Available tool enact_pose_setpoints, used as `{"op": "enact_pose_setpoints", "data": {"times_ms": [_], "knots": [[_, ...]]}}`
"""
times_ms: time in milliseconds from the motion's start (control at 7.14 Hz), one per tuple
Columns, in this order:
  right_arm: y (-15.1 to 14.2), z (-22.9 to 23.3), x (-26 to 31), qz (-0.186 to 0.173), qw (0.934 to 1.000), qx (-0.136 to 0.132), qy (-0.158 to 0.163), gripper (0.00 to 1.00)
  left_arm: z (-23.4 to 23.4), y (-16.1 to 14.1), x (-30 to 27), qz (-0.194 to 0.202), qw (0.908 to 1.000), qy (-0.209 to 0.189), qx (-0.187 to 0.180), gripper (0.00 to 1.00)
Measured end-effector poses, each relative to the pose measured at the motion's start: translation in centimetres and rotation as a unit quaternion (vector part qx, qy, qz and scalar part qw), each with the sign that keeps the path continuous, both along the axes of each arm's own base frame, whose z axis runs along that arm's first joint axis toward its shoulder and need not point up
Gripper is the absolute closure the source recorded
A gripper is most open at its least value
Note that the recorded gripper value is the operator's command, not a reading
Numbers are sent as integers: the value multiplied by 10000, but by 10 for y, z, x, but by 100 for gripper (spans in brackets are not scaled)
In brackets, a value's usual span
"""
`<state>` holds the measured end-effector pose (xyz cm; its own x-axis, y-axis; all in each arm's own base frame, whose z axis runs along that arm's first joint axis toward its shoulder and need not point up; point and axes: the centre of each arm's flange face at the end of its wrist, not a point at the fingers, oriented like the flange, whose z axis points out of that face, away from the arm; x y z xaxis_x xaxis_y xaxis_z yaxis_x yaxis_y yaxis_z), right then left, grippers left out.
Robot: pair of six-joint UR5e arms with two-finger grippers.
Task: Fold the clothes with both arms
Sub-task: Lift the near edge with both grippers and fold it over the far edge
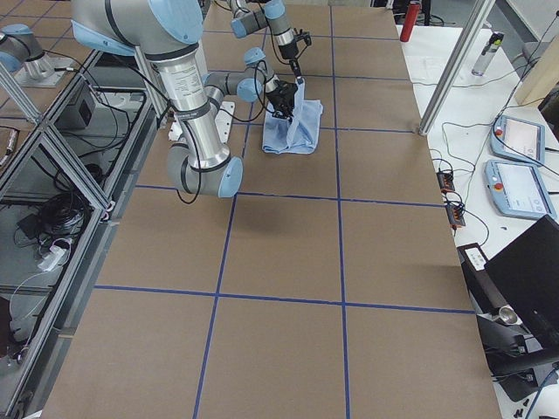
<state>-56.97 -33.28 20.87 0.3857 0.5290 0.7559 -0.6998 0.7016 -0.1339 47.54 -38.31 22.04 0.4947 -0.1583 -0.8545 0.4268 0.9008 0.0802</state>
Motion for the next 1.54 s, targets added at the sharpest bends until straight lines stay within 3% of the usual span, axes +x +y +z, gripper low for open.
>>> {"op": "enact_pose_setpoints", "data": {"times_ms": [700,840,980,1540], "knots": [[-34,31,-19,37,9997,-33,224,100,42,-40,38,-2,9993,-363,80,100],[-41,33,-20,19,9997,12,231,49,42,-41,38,5,9993,-362,95,84],[-46,31,-20,-48,9996,85,273,0,41,-41,38,9,9994,-338,118,1],[-55,17,-16,-681,9926,746,678,0,33,-50,26,306,9980,-269,480,0]]}}
